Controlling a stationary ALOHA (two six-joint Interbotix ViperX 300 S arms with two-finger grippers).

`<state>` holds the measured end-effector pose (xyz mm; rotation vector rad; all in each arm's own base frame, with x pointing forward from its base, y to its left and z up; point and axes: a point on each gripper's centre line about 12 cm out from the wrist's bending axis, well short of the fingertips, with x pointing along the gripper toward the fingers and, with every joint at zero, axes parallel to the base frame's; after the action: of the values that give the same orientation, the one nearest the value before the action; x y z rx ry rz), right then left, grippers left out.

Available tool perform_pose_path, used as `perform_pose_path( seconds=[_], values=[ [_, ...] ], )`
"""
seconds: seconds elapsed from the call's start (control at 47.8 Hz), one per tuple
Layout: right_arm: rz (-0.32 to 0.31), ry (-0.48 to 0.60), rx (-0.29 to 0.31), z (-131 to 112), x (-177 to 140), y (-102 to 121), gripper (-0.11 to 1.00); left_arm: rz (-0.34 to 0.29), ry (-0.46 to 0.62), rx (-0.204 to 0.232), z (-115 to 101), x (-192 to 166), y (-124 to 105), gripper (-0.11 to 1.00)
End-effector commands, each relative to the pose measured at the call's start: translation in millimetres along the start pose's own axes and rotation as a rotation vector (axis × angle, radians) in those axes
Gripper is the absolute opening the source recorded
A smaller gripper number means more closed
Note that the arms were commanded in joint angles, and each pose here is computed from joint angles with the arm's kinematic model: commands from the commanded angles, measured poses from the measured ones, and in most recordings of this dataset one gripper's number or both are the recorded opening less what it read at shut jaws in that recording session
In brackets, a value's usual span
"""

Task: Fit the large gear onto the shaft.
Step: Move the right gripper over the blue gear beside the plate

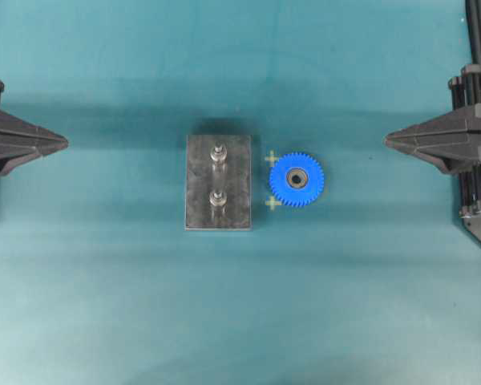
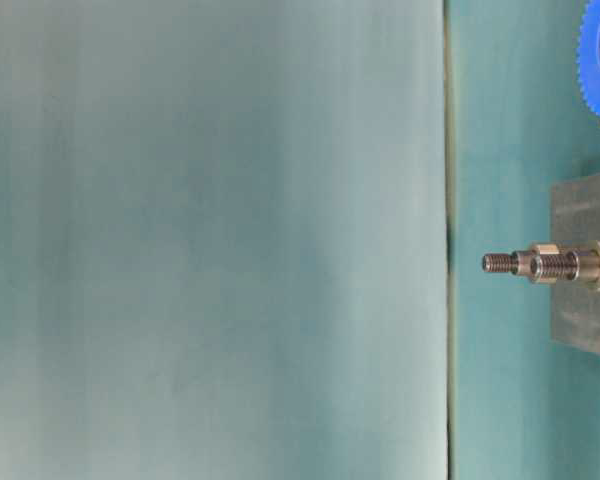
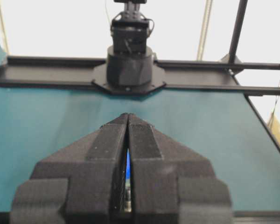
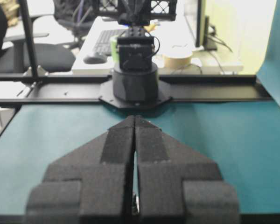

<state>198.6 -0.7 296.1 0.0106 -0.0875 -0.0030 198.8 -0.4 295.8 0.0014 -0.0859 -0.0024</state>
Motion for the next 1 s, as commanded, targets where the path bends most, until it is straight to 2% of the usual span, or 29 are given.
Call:
perform_pose_path(
  seconds=[0.0,0.084,0.125,0.334,0.606,0.732,0.982],
  values=[
    [-0.033,-0.010,0.015,6,3,-6,0.01,-0.017,0.028,-0.024,3,11,-3,0.00],
    [-0.097,0.092,0.128,5,7,-17,0.01,-0.021,0.078,-0.024,1,21,-5,0.00],
    [-0.123,0.170,0.151,2,9,-22,0.01,-0.022,0.115,-0.016,-2,26,-5,0.00],
    [-0.183,0.471,0.154,-3,11,-35,0.01,-0.020,0.399,0.008,-33,35,-5,0.00],
    [-0.193,0.840,0.175,-62,29,-40,0.01,-0.020,0.515,0.012,-59,47,-4,0.00],
    [-0.197,0.957,0.153,-81,43,-45,0.01,-0.019,0.560,0.012,-70,55,-4,0.00],
    [-0.189,1.088,0.112,-106,68,-52,0.01,-0.020,0.641,0.014,-91,71,-5,0.00]
  ],
)
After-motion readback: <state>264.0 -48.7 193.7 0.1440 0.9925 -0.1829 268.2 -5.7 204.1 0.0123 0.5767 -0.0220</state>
